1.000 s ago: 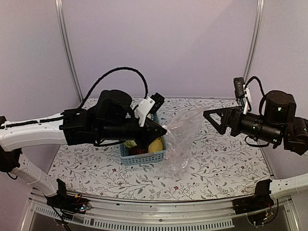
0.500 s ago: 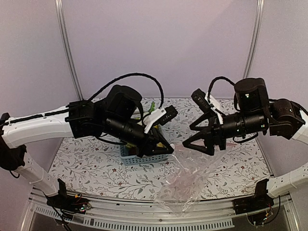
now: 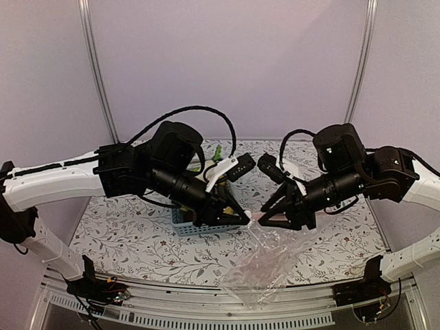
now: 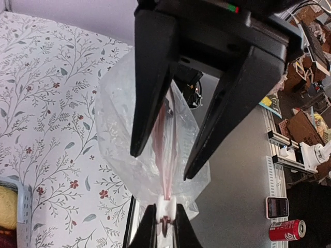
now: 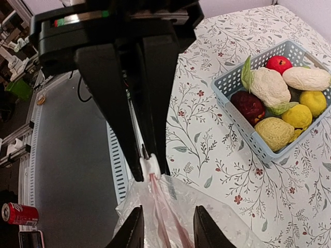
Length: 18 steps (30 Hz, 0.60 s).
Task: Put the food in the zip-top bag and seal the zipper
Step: Pass from the left arm to the right
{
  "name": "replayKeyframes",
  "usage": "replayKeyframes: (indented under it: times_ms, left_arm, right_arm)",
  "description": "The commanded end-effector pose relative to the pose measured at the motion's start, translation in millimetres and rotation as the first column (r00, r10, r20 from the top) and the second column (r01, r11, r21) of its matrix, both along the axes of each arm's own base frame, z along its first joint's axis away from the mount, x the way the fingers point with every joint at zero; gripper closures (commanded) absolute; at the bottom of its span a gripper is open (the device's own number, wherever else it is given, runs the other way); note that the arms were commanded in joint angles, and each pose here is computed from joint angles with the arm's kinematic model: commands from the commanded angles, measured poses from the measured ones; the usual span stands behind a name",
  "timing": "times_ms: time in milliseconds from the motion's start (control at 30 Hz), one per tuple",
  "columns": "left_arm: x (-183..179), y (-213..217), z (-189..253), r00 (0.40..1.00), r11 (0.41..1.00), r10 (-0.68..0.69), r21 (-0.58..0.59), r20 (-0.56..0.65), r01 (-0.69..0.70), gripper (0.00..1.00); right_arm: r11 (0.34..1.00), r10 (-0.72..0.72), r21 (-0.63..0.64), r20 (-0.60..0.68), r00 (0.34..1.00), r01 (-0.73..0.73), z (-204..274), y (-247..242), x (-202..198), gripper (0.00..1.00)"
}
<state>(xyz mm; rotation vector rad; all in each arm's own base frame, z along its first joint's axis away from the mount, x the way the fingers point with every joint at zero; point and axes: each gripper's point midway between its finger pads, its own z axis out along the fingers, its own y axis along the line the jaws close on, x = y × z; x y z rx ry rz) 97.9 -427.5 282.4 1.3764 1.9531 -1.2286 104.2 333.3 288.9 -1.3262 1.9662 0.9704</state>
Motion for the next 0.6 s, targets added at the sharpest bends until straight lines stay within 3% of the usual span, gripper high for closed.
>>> replayKeyframes:
  times_ms: [0, 100, 133, 267, 333, 433, 567]
  left_arm:
    - [9, 3, 9, 0.999, 0.999, 0.032, -0.044, 0.004, -0.032, 0.97]
    - [15, 5, 10, 0.998, 0.996, 0.064, -0.065, 0.004, -0.063, 0.89]
    - [18, 6, 10, 0.997, 0.994, 0.079, -0.07, 0.003, -0.078, 0.82]
    - [34, 11, 8, 0.983, 0.977, 0.183, -0.108, 0.004, -0.181, 0.3]
    - [39, 12, 11, 0.975, 0.962, 0.222, -0.162, -0.002, -0.219, 0.13]
    - [38, 11, 9, 0.974, 0.957, 0.224, -0.185, -0.027, -0.225, 0.1]
    - [33, 4, 12, 0.98, 0.959, 0.186, -0.207, -0.064, -0.195, 0.21]
  right_arm:
    - [1.0, 0.0, 0.009, -0.022, 1.0, 0.0, -5, -2, -2, 0.75]
    - [0.999, -0.03, 0.034, -0.012, 0.999, 0.03, -3, -4, 2, 0.91]
    - [0.998, -0.035, 0.046, -0.009, 0.999, 0.036, -1, -4, 2, 0.96]
    - [0.992, -0.067, 0.11, -0.002, 0.998, 0.067, 8, -3, 5, 1.0]
    - [0.987, -0.081, 0.142, 0.002, 0.997, 0.08, 12, -3, 7, 1.0]
    - [0.98, -0.089, 0.179, 0.005, 0.996, 0.087, 18, -2, 8, 1.0]
    - [0.975, -0.106, 0.197, 0.008, 0.994, 0.102, 23, -2, 11, 1.0]
